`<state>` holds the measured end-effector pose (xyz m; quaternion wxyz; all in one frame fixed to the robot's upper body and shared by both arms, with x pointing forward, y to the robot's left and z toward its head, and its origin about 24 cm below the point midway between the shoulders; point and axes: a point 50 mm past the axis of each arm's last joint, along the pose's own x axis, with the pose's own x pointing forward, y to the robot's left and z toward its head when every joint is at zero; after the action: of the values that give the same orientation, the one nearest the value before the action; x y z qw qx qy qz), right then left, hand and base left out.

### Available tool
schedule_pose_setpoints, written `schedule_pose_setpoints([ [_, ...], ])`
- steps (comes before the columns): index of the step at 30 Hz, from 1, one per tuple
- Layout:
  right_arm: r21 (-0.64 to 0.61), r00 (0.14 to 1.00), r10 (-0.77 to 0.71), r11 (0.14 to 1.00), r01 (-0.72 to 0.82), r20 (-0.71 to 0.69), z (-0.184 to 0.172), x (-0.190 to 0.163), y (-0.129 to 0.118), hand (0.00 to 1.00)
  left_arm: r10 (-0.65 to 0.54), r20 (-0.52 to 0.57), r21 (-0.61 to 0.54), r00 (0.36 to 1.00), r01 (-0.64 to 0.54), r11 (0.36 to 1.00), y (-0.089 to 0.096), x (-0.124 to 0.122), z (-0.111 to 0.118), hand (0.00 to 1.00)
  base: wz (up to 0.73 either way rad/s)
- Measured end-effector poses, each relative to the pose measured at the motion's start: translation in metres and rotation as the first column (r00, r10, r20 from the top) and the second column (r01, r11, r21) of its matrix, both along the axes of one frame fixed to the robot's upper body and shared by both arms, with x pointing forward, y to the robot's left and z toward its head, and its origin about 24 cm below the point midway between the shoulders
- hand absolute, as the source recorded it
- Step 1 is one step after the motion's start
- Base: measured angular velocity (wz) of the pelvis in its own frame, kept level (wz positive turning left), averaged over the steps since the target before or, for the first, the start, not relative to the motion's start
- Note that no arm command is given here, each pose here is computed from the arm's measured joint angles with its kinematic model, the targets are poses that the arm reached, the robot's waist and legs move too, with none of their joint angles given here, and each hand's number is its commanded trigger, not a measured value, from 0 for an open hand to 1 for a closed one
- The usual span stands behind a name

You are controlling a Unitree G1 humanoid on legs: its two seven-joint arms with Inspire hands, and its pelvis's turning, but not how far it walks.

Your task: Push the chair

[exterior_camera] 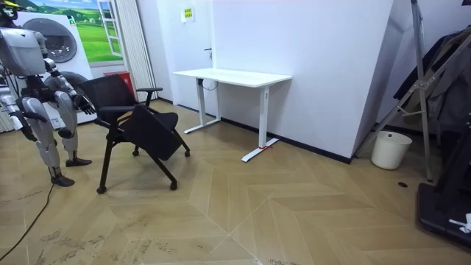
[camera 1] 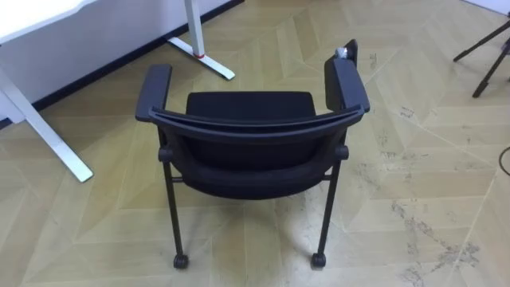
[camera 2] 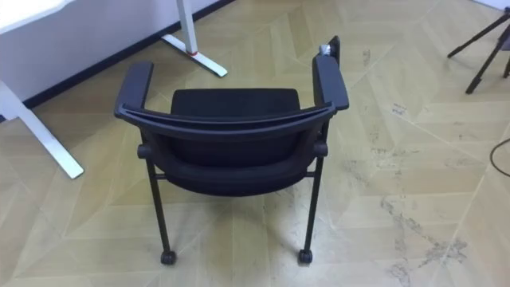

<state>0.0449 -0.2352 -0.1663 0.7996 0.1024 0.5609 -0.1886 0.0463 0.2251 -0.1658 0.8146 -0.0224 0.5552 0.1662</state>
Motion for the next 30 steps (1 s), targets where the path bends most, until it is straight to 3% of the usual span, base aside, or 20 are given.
schedule_pose_setpoints([
  [11,0.006,0.977,-0.2,0.98,0.2,0.069,0.004,0.001,-0.012,0.0,0.091,-0.005,0.037,0.996,-0.091,0.995,0.011,-0.019,0.002,0.0,0.0],
  [22,-0.036,0.972,-0.228,0.972,0.23,0.064,0.005,0.008,-0.015,0.0,0.116,-0.022,0.052,0.993,-0.114,0.992,0.012,-0.022,0.002,0.0,0.0],
  [30,-0.051,0.964,-0.261,0.963,0.263,0.041,0.004,0.004,-0.015,0.0,0.213,-0.028,0.083,0.977,-0.21,0.974,0.016,-0.028,0.002,0.0,0.0],
])
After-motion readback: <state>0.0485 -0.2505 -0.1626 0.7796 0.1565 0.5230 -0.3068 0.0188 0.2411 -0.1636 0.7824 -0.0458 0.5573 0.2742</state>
